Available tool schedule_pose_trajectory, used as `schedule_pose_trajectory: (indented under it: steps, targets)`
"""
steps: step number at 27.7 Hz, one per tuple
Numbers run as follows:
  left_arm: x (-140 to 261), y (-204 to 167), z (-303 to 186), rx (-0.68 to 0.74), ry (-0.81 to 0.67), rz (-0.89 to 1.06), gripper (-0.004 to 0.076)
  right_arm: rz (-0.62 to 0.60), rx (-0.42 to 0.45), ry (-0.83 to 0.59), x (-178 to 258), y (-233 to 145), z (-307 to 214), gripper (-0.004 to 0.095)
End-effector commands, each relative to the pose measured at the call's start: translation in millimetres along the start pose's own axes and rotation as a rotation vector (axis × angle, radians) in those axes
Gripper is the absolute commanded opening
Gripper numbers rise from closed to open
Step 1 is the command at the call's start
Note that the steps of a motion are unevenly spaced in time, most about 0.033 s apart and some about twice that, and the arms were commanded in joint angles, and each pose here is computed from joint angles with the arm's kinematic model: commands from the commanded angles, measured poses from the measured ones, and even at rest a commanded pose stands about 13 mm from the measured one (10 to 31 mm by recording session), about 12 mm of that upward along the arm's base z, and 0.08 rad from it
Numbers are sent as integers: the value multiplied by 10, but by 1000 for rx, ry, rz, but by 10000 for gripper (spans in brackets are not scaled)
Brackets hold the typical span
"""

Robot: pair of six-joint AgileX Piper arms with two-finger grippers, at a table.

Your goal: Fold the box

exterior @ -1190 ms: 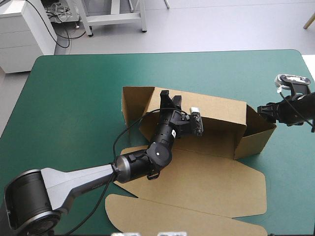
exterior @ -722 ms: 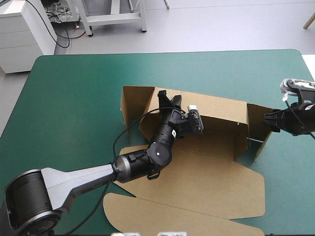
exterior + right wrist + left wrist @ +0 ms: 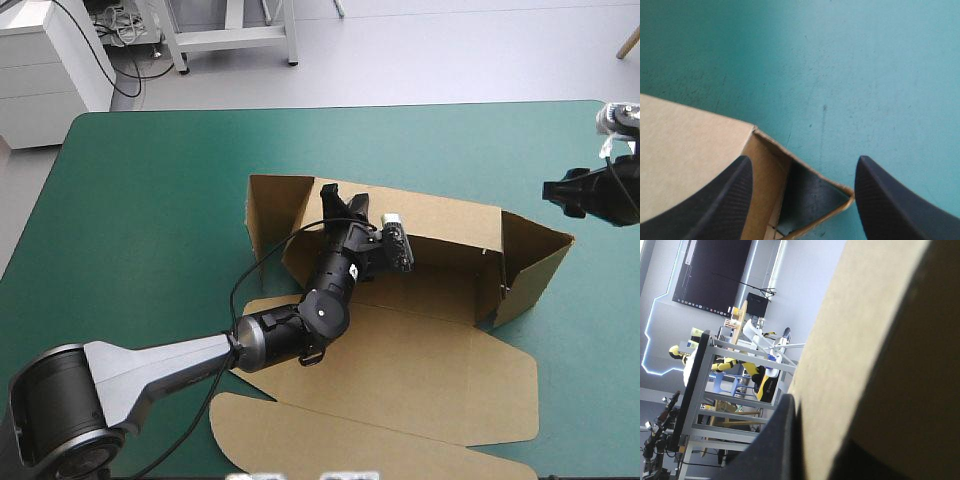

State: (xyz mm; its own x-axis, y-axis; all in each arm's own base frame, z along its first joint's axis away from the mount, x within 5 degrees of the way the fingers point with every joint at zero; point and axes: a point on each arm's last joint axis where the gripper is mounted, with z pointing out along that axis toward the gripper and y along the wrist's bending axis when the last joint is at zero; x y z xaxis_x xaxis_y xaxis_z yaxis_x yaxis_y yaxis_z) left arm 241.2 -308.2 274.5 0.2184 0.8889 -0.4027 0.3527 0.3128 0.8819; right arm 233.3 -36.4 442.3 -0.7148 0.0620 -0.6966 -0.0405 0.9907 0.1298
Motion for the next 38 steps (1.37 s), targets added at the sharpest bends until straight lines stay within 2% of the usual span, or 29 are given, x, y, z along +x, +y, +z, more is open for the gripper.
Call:
schedule_pose_trajectory:
  steps: [1, 8, 14, 19, 26, 30, 38]
  targets:
    - [-29, 92, -72, 14, 0, -131, -8, 5, 24, -46, -213, -76, 74, 550]
    - [-29, 92, -72, 14, 0, -131, -8, 55, -4, 133, -267, -334, 854, 550]
    - [-27, 93, -72, 12, 1, -131, -8, 38, -22, 217, -114, -363, 1018, 550]
    - [-26, 92, -72, 14, 3, -134, -8, 37, -41, 306, 214, -338, 1085, 551]
    - [-26, 92, -72, 14, 3, -130, -8, 5, -45, 297, 416, -242, 881, 551]
    - [-27, 91, -72, 15, 2, -130, -8, -8, -82, 284, 562, -172, 831, 551]
    - [-60, 55, -74, 55, -34, -71, -8, -26, -187, 105, 979, -2, 874, 551]
